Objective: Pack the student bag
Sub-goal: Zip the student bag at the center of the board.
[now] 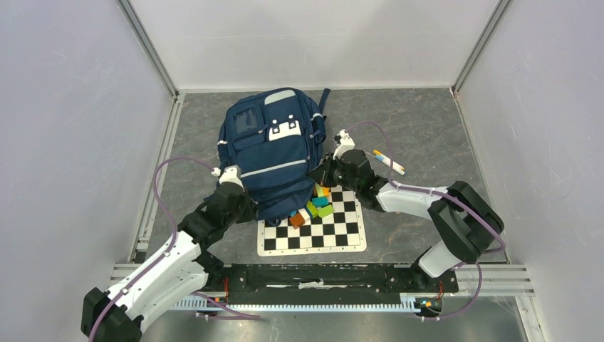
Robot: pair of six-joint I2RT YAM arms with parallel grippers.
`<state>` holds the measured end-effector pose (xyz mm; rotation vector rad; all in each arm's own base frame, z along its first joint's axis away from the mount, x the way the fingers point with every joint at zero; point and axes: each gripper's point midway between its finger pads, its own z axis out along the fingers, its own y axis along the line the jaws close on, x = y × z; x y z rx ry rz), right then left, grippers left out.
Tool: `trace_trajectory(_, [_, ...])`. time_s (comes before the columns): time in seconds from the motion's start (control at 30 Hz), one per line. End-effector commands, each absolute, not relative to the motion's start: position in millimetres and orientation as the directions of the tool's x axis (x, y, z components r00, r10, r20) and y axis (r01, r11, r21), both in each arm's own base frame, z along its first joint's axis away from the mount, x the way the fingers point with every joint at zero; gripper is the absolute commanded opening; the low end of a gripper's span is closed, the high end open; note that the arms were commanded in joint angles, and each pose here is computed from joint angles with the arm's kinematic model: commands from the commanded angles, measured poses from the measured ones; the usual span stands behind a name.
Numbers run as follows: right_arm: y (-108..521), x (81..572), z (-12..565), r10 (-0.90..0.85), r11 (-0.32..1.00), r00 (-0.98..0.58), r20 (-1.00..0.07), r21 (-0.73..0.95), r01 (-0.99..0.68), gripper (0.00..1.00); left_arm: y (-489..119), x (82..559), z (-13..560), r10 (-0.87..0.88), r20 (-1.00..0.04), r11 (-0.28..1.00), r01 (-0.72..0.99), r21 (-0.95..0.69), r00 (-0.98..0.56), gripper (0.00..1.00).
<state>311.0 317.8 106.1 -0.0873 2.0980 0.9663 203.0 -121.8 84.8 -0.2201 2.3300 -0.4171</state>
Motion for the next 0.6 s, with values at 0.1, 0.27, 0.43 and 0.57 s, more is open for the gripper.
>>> trace_trajectory(0.1, [293.8, 344.2, 196.9, 0.324, 0.727, -0.44, -0.837, 0.519, -0.45, 0.0, -85.7, 217.3, 91.9, -0.328, -0.726, 0.944, -0.173, -0.282, -0.604, 0.02])
trace_trajectory(0.27, [262.3, 354.8, 199.0, 0.313, 0.783, -0.4, -0.861, 0.472, -0.405, 0.0, -74.2, 221.9, 93.0, -0.343, -0.732, 0.939, -0.209, -0.272, -0.588, 0.02])
trace_trajectory(0.43, [247.2, 363.0, 198.4, 0.284, 0.789, -0.402, -0.871, 0.451, -0.418, 0.0, -70.8, 231.0, 92.0, -0.364, -0.73, 0.931, -0.229, -0.283, -0.578, 0.02])
trace_trajectory(0.57, [244.0, 367.2, 194.1, 0.229, 0.791, -0.406, -0.885, 0.412, -0.452, 0.0, -62.1, 243.4, 81.8, -0.366, -0.723, 0.93, -0.267, -0.254, -0.586, 0.02])
